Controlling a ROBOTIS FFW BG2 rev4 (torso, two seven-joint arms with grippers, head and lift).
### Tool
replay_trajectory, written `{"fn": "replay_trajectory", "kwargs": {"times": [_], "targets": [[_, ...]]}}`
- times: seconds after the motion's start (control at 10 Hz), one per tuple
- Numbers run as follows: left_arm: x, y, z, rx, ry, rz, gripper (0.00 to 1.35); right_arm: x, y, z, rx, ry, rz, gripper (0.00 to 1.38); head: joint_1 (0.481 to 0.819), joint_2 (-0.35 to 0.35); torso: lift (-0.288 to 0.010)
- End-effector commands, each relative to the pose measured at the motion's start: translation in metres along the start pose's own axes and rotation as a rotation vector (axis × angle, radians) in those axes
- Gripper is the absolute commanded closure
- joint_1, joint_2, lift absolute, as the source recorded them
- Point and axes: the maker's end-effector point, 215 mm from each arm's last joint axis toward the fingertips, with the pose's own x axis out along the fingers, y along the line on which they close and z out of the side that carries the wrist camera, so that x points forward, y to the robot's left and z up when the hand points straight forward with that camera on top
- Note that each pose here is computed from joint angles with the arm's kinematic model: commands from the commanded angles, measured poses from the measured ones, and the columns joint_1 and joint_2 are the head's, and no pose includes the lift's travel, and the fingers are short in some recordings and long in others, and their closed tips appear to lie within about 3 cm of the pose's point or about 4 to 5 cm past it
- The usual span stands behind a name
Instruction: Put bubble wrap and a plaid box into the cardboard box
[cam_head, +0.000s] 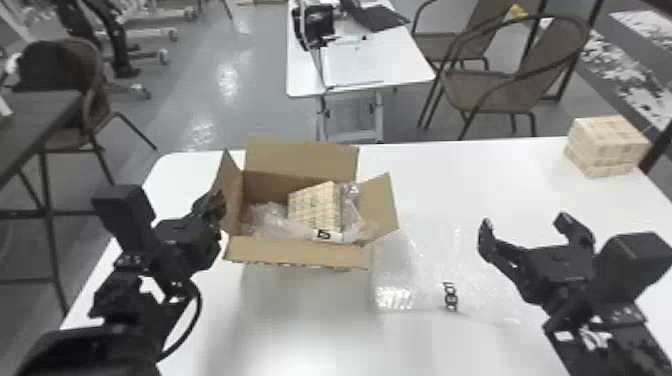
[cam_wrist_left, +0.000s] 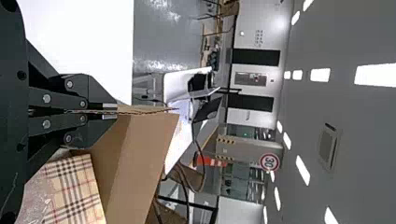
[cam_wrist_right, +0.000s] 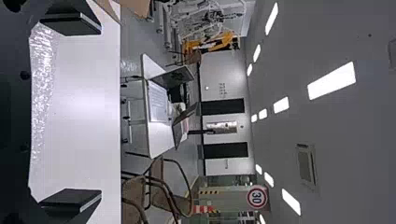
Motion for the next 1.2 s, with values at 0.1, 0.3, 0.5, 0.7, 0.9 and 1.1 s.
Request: {"fn": "replay_trajectory", "kwargs": {"times": [0.1,0.3,0.5,0.7,0.9,1.1], "targets": [[-0.001,0.014,-0.018,-0.072,0.028,0.021,1.23,-0.009,-0.002,-0.011,-0.005,0.019,-0.016,0.07,0.695,0.115,-0.109],[0.001,0.022,-0.016,-0.094,0.028,0.047,1.23,-0.009,-0.001,-0.016,-0.010,0.029,-0.015,0.07,0.695,0.127,-0.109],[0.005,0.033,-0.019,-0.146,0.029,0.084,1.23,-0.009,-0.001,-0.017,-0.016,0.033,-0.015,0.07,0.695,0.136,-0.109],[0.012,0.040,-0.037,-0.239,0.043,0.112,1.22,-0.009,-0.001,-0.016,-0.028,0.035,-0.014,0.07,0.695,0.149,-0.109],[0.012,0.049,-0.043,-0.294,0.028,0.176,1.22,-0.009,0.000,-0.016,-0.034,0.037,-0.012,0.07,0.695,0.154,-0.109],[0.013,0.068,-0.036,-0.329,-0.035,0.245,1.22,-0.008,0.002,-0.018,-0.035,0.046,-0.008,0.07,0.695,0.166,-0.109]]}}
